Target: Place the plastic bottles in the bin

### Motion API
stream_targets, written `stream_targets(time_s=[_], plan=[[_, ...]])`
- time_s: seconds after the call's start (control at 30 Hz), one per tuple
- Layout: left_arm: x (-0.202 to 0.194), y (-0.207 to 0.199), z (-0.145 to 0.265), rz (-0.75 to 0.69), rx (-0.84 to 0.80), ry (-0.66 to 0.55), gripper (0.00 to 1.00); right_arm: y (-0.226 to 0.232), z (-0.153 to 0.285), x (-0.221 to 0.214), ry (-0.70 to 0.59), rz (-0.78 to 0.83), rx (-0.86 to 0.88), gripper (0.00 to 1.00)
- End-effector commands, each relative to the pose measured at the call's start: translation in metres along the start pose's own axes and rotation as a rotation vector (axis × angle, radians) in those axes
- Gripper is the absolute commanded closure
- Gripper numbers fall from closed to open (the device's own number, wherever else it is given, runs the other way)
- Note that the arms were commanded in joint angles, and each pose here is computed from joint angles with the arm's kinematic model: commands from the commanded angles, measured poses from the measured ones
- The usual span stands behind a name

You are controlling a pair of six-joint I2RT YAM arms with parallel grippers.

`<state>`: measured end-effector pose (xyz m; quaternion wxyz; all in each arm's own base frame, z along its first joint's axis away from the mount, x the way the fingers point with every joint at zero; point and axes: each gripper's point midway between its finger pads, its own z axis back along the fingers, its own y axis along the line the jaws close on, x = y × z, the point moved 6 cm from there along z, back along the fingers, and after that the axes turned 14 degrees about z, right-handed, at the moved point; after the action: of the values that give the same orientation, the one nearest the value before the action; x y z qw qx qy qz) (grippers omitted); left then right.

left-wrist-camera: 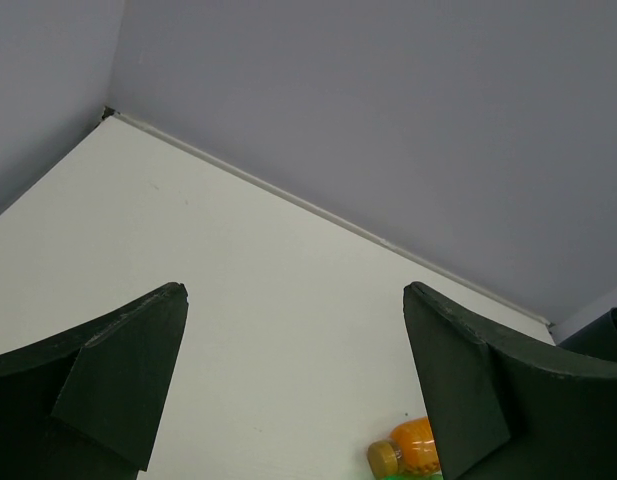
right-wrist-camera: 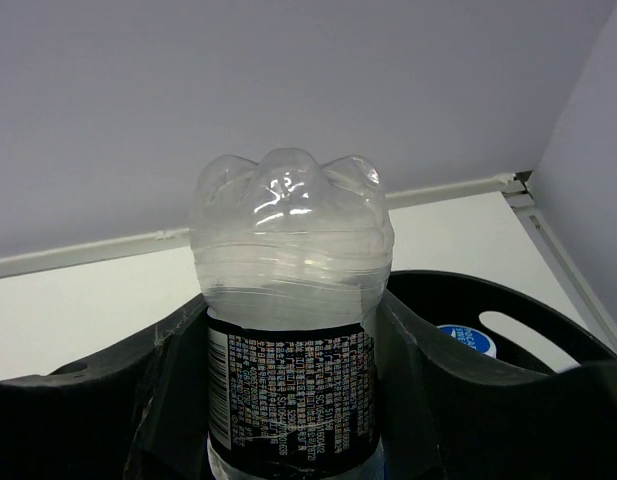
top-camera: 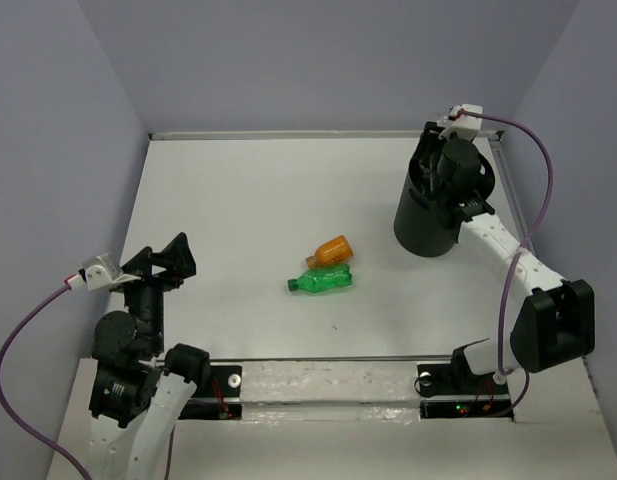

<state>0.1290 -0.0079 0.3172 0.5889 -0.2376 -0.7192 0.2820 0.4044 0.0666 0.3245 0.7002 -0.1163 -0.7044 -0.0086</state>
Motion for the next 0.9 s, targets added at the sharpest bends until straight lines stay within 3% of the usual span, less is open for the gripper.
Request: stream_targets(time_s=[0.0,0.13,0.2,0.23,0.3,0.47,0.6,0.77,0.87], plan=[[0.005,-0.007,-0.002,0.008,-0.028,-0.015,0.01,-0.004,0.004,0.006,-0.058,-0.075,-0.032,0.56],[0.004,-0.008,-0.002,0.008,-0.031,-0.012,0.01,-0.005,0.009,-0.004,-0.039,-0.093,-0.043,0.53],[0.005,-0.008,-0.002,0.010,-0.032,-0.013,0.01,-0.007,0.014,-0.002,-0.040,-0.108,-0.038,0.45],[0.005,-0.008,-0.003,0.009,-0.030,-0.013,0.01,-0.009,0.016,-0.001,-0.038,-0.115,-0.043,0.30],[0.004,-0.008,-0.002,0.008,-0.031,-0.012,0.01,-0.015,0.023,0.007,-0.043,-0.128,-0.056,0.10],[0.005,-0.008,-0.003,0.010,-0.035,-0.011,0.01,-0.019,0.041,0.034,-0.048,-0.150,0.007,0.05],[0.005,-0.008,-0.003,0.008,-0.032,-0.012,0.01,0.003,0.063,0.049,-0.034,-0.216,0.183,0.04],[0.004,-0.008,-0.004,0.008,-0.032,-0.010,0.01,0.080,0.113,0.038,0.053,-0.165,0.445,0.04],[0.003,-0.007,-0.004,0.005,-0.027,-0.009,0.01,0.129,0.150,0.008,0.172,-0.108,0.631,0.06]])
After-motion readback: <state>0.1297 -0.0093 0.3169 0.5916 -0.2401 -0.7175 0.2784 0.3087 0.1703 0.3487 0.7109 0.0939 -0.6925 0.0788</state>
